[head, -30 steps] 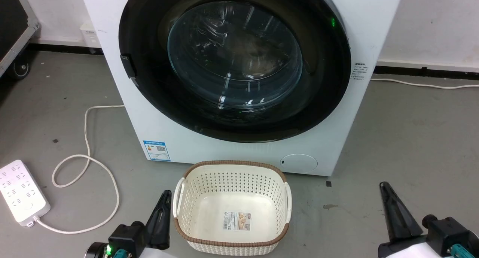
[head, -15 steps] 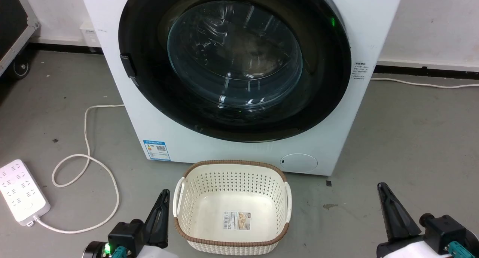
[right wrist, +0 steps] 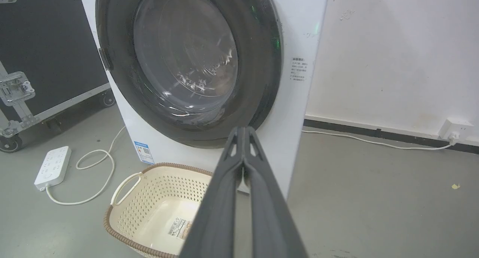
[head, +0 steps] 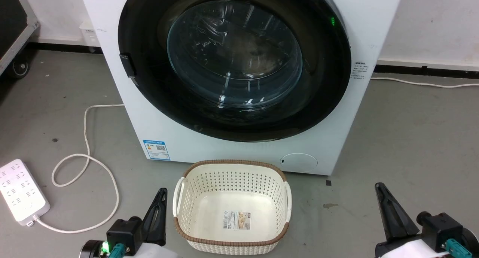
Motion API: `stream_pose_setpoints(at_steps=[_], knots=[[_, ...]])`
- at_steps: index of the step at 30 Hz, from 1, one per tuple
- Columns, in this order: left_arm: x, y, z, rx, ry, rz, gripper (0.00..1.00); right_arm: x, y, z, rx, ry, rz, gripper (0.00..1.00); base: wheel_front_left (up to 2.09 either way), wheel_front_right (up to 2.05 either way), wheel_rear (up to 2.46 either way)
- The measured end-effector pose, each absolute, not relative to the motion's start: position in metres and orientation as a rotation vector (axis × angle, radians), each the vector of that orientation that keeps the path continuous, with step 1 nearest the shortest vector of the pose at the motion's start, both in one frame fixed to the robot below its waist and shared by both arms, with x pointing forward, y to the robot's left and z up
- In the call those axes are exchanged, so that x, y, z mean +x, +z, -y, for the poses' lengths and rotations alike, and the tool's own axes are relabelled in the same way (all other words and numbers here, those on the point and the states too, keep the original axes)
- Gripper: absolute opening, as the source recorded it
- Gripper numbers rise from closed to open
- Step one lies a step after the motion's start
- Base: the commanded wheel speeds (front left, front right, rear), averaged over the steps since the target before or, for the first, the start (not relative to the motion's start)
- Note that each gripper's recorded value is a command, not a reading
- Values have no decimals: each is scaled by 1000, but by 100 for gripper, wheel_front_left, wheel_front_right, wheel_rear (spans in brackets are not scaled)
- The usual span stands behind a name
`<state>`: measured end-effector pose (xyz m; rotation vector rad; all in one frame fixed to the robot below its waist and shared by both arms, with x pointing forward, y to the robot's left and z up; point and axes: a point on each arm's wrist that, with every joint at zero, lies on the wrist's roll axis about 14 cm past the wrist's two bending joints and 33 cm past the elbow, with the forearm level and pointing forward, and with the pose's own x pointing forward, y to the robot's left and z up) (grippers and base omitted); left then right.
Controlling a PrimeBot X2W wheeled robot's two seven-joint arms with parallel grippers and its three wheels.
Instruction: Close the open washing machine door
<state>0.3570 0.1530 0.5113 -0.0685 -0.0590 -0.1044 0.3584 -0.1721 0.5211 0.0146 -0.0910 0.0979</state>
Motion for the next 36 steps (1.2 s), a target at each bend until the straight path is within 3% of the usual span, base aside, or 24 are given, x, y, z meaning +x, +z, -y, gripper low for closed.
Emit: stream_pose_setpoints(at_steps=[36], knots=[[362, 515, -160, -20, -75, 30, 0, 363, 521, 168, -9, 111, 48, 0, 0, 0, 0]])
